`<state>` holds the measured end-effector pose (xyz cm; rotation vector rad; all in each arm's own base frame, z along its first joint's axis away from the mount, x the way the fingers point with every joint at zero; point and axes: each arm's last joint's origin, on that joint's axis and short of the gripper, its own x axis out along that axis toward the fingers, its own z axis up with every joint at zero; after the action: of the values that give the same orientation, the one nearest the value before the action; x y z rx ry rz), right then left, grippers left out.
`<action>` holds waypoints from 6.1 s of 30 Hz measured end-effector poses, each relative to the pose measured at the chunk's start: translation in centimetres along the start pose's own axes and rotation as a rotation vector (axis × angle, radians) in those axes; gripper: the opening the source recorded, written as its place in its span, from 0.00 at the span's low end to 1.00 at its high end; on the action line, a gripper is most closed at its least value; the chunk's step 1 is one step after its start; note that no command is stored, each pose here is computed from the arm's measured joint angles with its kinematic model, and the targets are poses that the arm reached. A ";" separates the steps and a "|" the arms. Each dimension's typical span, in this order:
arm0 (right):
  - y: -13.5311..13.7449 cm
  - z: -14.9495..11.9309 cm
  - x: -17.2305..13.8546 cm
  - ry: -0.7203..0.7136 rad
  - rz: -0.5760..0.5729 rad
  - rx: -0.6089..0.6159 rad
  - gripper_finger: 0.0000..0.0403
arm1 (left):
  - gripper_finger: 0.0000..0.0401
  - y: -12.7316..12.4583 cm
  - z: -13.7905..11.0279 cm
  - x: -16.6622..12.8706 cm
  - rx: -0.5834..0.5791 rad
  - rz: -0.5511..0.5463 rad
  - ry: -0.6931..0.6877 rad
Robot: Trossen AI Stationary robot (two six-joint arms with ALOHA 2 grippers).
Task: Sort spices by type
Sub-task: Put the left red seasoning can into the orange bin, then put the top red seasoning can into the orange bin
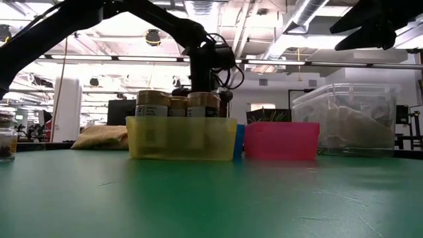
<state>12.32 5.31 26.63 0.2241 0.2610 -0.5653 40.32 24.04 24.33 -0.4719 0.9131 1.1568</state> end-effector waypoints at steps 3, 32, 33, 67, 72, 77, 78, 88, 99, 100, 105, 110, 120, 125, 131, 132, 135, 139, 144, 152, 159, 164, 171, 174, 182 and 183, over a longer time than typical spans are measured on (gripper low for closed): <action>0.0 0.0 0.0 0.000 0.000 0.000 0.81 | 0.75 -0.1 0.6 -0.4 0.042 -0.011 -0.039; 0.8 0.4 -1.2 0.074 0.086 0.010 0.81 | 0.70 -17.6 -15.2 -18.4 1.331 -0.966 -0.396; 1.0 0.7 -1.1 0.087 0.077 0.017 0.81 | 0.70 -17.9 -16.1 -18.6 1.351 -0.976 -0.396; 9.0 -1.4 -1.8 1.141 -0.257 -0.116 0.91 | 0.70 -12.3 -26.8 -19.8 1.211 -0.950 -0.628; 8.0 -4.1 -1.9 1.160 -0.297 -0.080 0.95 | 0.70 -12.1 -27.4 -20.5 1.233 -0.963 -0.618; 7.7 -5.4 -2.1 1.210 -0.301 -0.087 0.95 | 0.70 -12.0 -28.0 -20.8 1.274 -0.955 -0.634; 7.7 -5.4 -2.0 1.212 -0.290 -0.083 0.95 | 0.70 -12.0 -28.0 -20.8 1.280 -0.946 -0.629; 7.2 -8.2 -0.9 1.239 -0.226 -0.081 0.94 | 0.70 -11.8 -26.2 -19.3 1.281 -0.877 -0.631; 6.1 -9.0 -0.5 1.283 -0.242 -0.157 0.68 | 0.70 -11.4 -24.4 -18.1 1.262 -0.835 -0.623; 6.1 -8.9 -0.4 1.283 -0.234 -0.162 0.66 | 0.70 -11.5 -24.2 -18.2 1.256 -0.835 -0.629; 5.9 -8.6 0.7 1.261 -0.216 -0.192 0.56 | 0.70 -11.6 -23.1 -18.5 1.222 -0.839 -0.645; 5.8 -8.1 2.1 1.223 -0.165 -0.222 0.52 | 0.70 -11.5 -22.7 -18.3 1.199 -0.841 -0.627; 6.1 -6.7 6.4 1.047 0.018 -0.231 0.44 | 0.70 -11.8 -22.3 -18.8 1.012 -0.913 -0.610; 6.3 -5.7 8.5 0.939 0.083 -0.166 0.44 | 0.70 -12.1 -22.4 -18.6 0.906 -0.944 -0.570; 6.2 -4.7 8.8 0.932 0.090 -0.233 0.44 | 0.70 -12.2 -22.1 -18.9 0.817 -0.925 -0.584; 6.0 -4.6 8.6 0.940 0.062 -0.259 0.44 | 0.70 -12.2 -22.0 -18.9 0.795 -0.928 -0.591; 5.6 -4.3 8.1 0.935 -0.017 -0.334 0.46 | 0.72 -12.9 -21.9 -18.8 0.719 -0.966 -0.608; 5.4 -4.5 7.3 0.896 -0.092 -0.403 0.54 | 0.78 -14.2 -22.6 -17.3 0.674 -0.967 -0.576; 5.4 -4.7 6.0 0.800 -0.132 -0.471 0.67 | 0.82 -16.1 -21.9 -15.6 0.623 -0.924 -0.553; 5.3 -3.9 4.1 0.724 -0.128 -0.391 0.73 | 0.82 -19.6 -19.9 -13.6 0.689 -0.815 -0.408; 4.9 -3.7 2.1 0.720 -0.149 -0.292 0.73 | 0.82 -20.6 -17.7 -13.2 0.697 -0.775 -0.290; 5.4 -4.2 1.8 0.717 -0.144 -0.285 0.73 | 0.82 -20.2 -17.3 -12.7 0.676 -0.807 -0.222; 5.5 -4.3 1.9 0.709 -0.143 -0.282 0.73 | 0.82 -20.5 -17.9 -13.1 0.679 -0.857 -0.194; 5.5 -4.3 1.9 0.707 -0.148 -0.279 0.73 | 0.82 -20.7 -18.6 -13.6 0.710 -0.857 -0.208; 4.9 -4.4 1.5 0.746 -0.169 -0.354 0.73 | 0.82 -21.0 -19.4 -14.3 0.747 -0.777 -0.288; 5.0 -4.4 1.5 0.749 -0.159 -0.374 0.73 | 0.82 -21.0 -19.3 -14.3 0.741 -0.777 -0.287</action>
<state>15.46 9.90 22.74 0.0418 1.1079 -0.5600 50.97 -5.98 22.26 -0.0210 0.7331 0.1307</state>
